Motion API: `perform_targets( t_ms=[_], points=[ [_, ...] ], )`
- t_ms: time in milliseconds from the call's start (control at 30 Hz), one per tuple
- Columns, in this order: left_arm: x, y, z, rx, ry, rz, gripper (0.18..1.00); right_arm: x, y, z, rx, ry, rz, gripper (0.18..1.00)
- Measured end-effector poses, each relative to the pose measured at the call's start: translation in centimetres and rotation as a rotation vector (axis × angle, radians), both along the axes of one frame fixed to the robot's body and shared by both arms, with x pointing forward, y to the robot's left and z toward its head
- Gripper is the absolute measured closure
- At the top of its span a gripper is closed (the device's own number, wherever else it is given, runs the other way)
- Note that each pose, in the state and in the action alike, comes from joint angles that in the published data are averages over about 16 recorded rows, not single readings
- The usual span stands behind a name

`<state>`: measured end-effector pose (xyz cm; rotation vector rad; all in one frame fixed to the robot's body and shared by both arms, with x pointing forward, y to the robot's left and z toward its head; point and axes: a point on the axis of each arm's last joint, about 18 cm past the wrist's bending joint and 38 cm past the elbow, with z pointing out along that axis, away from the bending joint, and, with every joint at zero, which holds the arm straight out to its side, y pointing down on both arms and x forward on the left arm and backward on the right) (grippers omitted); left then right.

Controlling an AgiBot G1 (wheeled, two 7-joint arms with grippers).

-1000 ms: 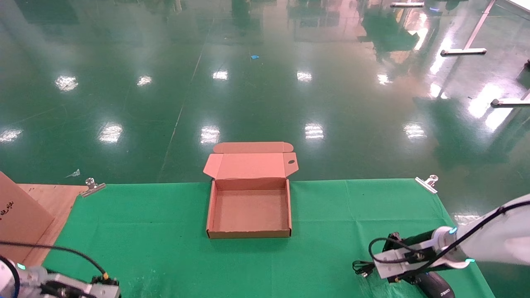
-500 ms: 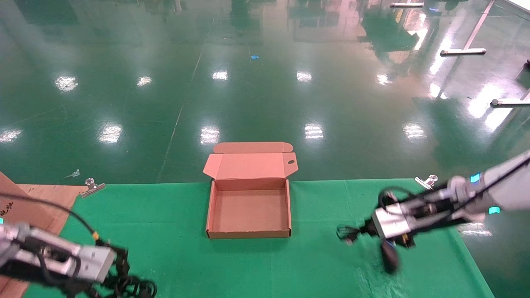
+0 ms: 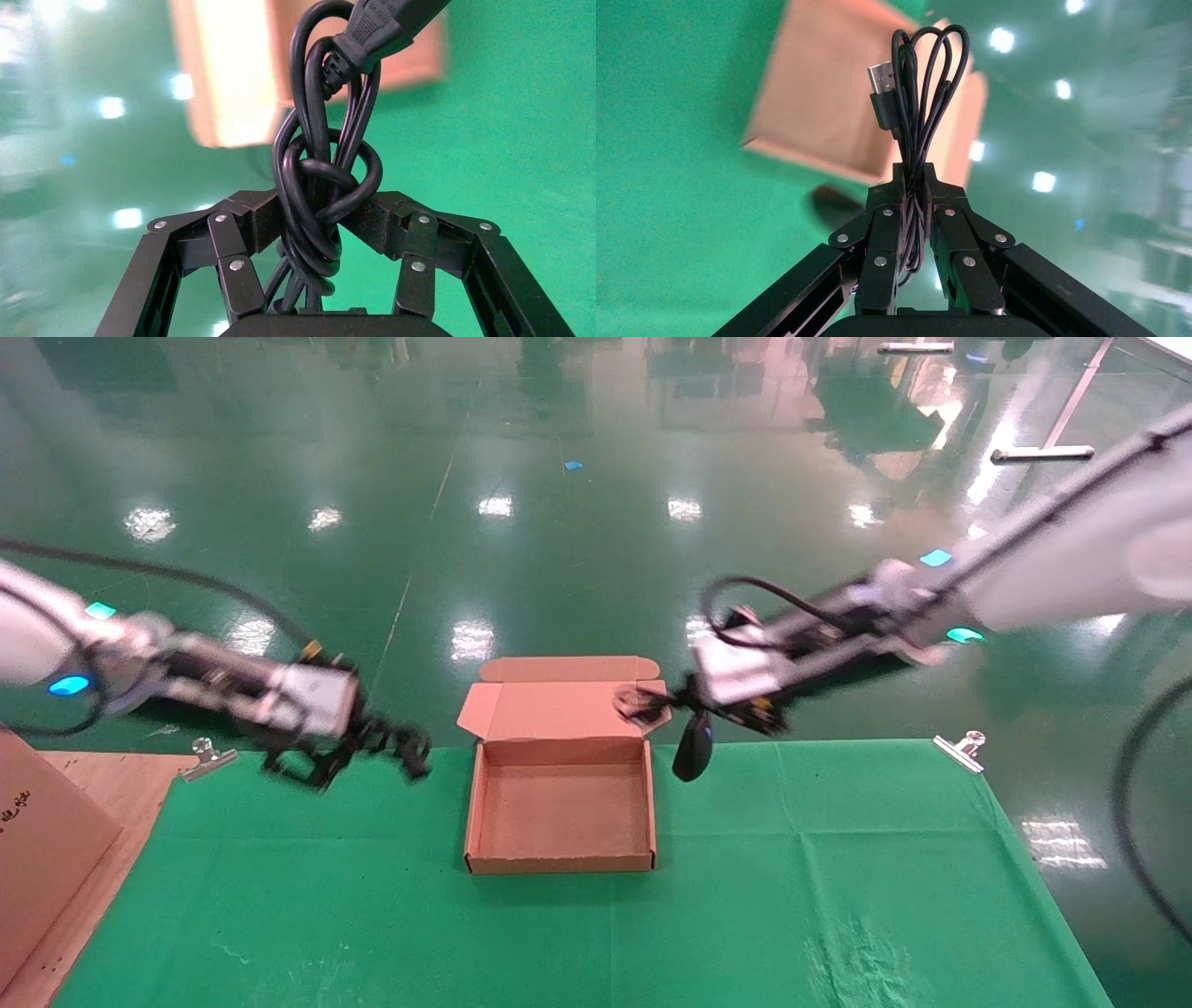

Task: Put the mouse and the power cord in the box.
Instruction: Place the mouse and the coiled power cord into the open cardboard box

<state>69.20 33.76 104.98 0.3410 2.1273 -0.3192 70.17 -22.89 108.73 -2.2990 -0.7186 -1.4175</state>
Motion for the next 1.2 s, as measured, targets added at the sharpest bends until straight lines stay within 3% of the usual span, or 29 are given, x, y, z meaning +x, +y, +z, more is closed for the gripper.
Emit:
perform_targets(
  t_ms=[200,567,800,1200],
  points=[
    [1.8,-2.9,2.2,-0.001,-0.097,0.005,0.99,0.8,3.7,1.9,0.035,-0.092,0.022,0.957],
    [3.0,-6.2,2.3,0.023,-0.139,-0.035,0.991,1.4,6.4,2.2,0.058,-0.162,0.028,0.958],
    [4.8,-8.9,0.3,0.04,-0.196,-0.083,0.991,1.0,5.9,2.2,0.047,-0.13,0.019,0.958],
    [8.0,-13.7,-6.4,-0.007,-0.31,-0.113,0.991,-1.3,3.0,1.2,0.014,0.019,0.068,0.958]
  ],
)
